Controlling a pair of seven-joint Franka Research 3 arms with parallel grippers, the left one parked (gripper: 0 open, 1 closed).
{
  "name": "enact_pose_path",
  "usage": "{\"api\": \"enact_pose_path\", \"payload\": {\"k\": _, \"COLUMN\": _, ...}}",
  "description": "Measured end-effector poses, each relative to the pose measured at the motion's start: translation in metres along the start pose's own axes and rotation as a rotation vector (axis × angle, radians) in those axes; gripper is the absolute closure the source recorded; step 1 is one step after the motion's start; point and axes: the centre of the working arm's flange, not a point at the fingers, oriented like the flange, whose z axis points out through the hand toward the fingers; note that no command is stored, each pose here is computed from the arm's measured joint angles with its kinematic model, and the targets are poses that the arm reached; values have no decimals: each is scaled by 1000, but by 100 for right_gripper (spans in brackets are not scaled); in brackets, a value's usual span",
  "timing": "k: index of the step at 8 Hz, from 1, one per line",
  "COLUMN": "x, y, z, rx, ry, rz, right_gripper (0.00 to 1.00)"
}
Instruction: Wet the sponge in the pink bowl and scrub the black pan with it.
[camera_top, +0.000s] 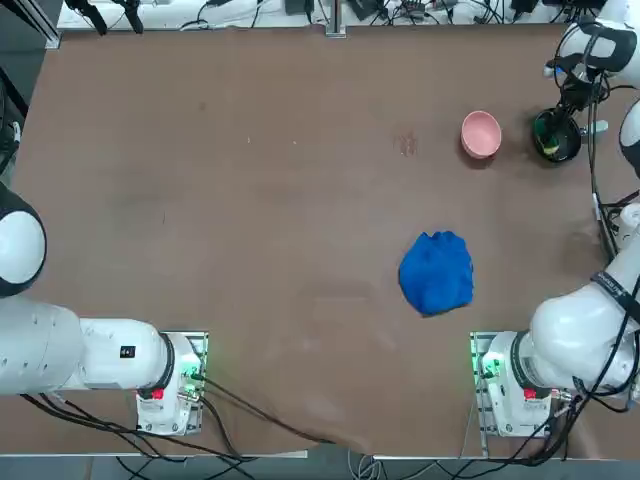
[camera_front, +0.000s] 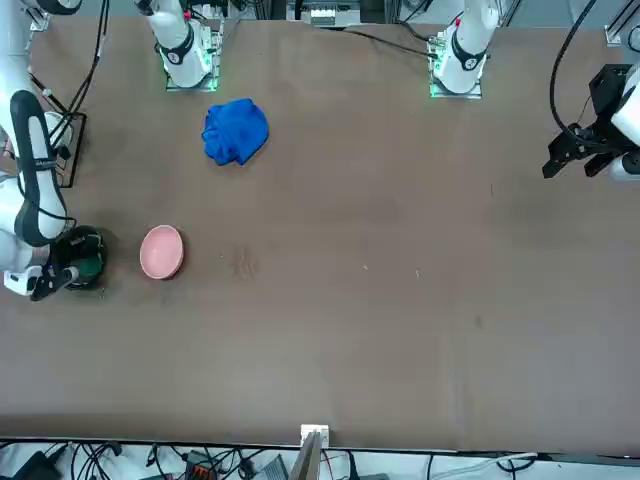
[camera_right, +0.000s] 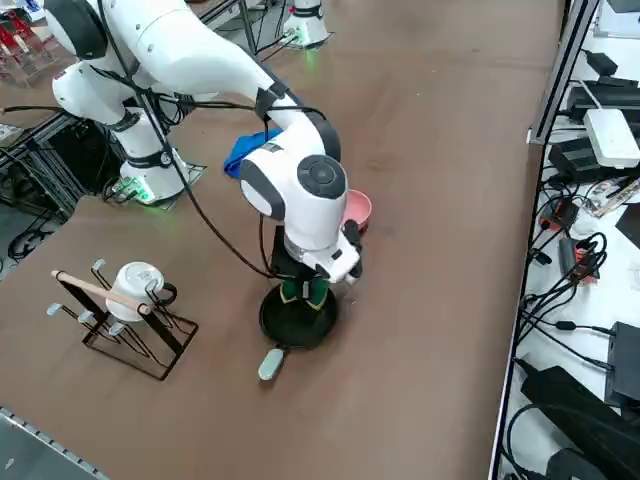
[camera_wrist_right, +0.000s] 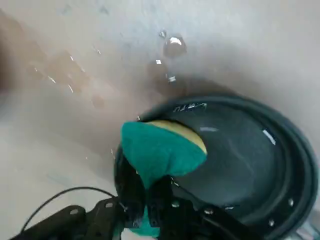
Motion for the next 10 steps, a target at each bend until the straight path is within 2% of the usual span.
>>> {"api": "enact_pose_path", "payload": {"k": 2, "x": -25, "y": 23, "z": -1, "rx": -12, "ry": 7, "rz": 12, "right_gripper": 93}}
{"api": "enact_pose_path", "payload": {"k": 4, "x": -42, "y": 47, "z": -9, "rx": -112, "ry": 14, "rz": 4, "right_gripper": 93}}
{"api": "enact_pose_path", "payload": {"k": 6, "x": -45, "y": 60, "z": -10, "rx": -169, "ry": 49, "rz": 7, "right_gripper": 93}}
{"api": "enact_pose_path", "payload": {"k": 8, "x": -26, "y": 57, "z": -4, "rx": -212, "ry": 102, "rz": 1, "right_gripper": 93}}
{"api": "enact_pose_path", "payload": {"k": 10, "x": 11, "y": 29, "z": -4, "rx": -234, "ry": 124, "rz": -7, "right_gripper": 93}}
